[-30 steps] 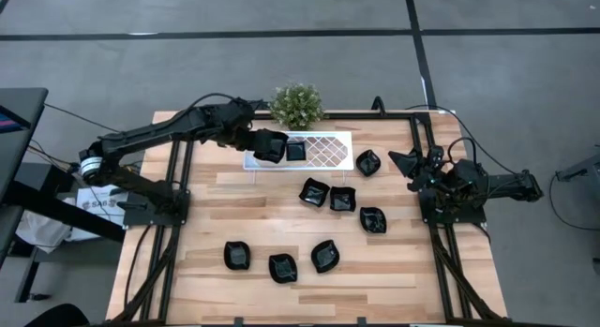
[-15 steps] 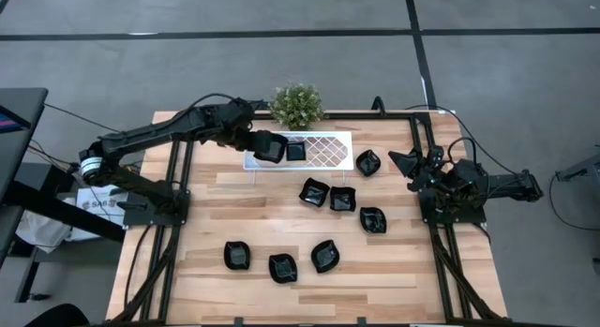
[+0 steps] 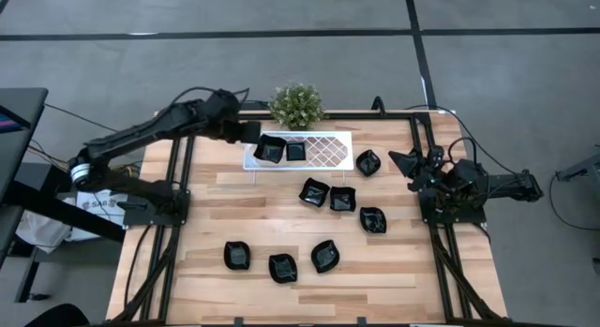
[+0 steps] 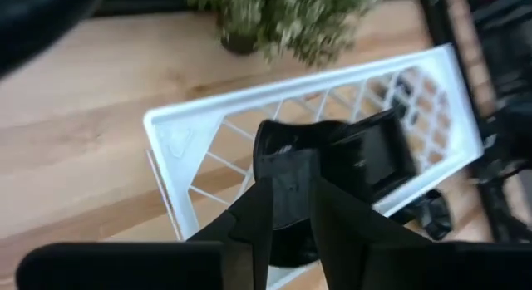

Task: Pick & Place Mini shaped plates
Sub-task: Stack the right distorted square plate on top of the stacked distorted square plate on the shelf

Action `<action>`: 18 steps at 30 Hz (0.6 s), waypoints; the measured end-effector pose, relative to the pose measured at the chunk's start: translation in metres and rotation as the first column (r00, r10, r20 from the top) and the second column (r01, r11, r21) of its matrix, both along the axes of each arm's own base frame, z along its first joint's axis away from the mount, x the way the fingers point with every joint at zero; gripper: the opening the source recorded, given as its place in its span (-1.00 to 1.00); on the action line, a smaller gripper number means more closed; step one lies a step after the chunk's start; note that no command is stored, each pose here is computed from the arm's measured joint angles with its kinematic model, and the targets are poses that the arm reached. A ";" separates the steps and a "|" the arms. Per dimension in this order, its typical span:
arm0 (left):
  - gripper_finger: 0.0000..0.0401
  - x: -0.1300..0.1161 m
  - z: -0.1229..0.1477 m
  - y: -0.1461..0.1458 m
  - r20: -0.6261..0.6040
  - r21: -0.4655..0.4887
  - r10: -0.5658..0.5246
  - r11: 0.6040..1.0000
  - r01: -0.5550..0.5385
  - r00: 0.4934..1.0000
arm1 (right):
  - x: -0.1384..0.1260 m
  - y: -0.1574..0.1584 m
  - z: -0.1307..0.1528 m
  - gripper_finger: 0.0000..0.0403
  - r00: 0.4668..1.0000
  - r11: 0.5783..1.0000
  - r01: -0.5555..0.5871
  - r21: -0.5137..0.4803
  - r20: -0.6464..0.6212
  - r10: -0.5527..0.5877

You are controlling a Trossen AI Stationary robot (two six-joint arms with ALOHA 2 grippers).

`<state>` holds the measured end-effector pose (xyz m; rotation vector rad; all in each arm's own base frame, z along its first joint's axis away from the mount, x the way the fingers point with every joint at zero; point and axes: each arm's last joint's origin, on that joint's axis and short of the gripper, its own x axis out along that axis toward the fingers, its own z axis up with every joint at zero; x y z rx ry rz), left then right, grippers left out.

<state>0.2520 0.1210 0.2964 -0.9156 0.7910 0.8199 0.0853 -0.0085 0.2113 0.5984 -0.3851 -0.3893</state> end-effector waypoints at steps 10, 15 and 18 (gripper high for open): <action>-0.60 -0.026 0.041 -0.038 0.118 0.162 -0.044 0.986 0.024 0.992 | 0.001 0.003 0.003 -1.00 0.991 0.992 -0.128 0.002 0.044 0.128; -0.60 -0.040 0.040 -0.063 0.116 0.247 -0.098 0.967 0.067 0.988 | 0.002 0.004 0.002 -1.00 0.984 0.985 -0.173 -0.003 0.040 0.173; -0.60 -0.049 0.035 -0.076 0.123 0.270 -0.097 0.961 0.061 0.988 | 0.004 0.005 0.001 -1.00 0.980 0.981 -0.196 -0.007 0.017 0.196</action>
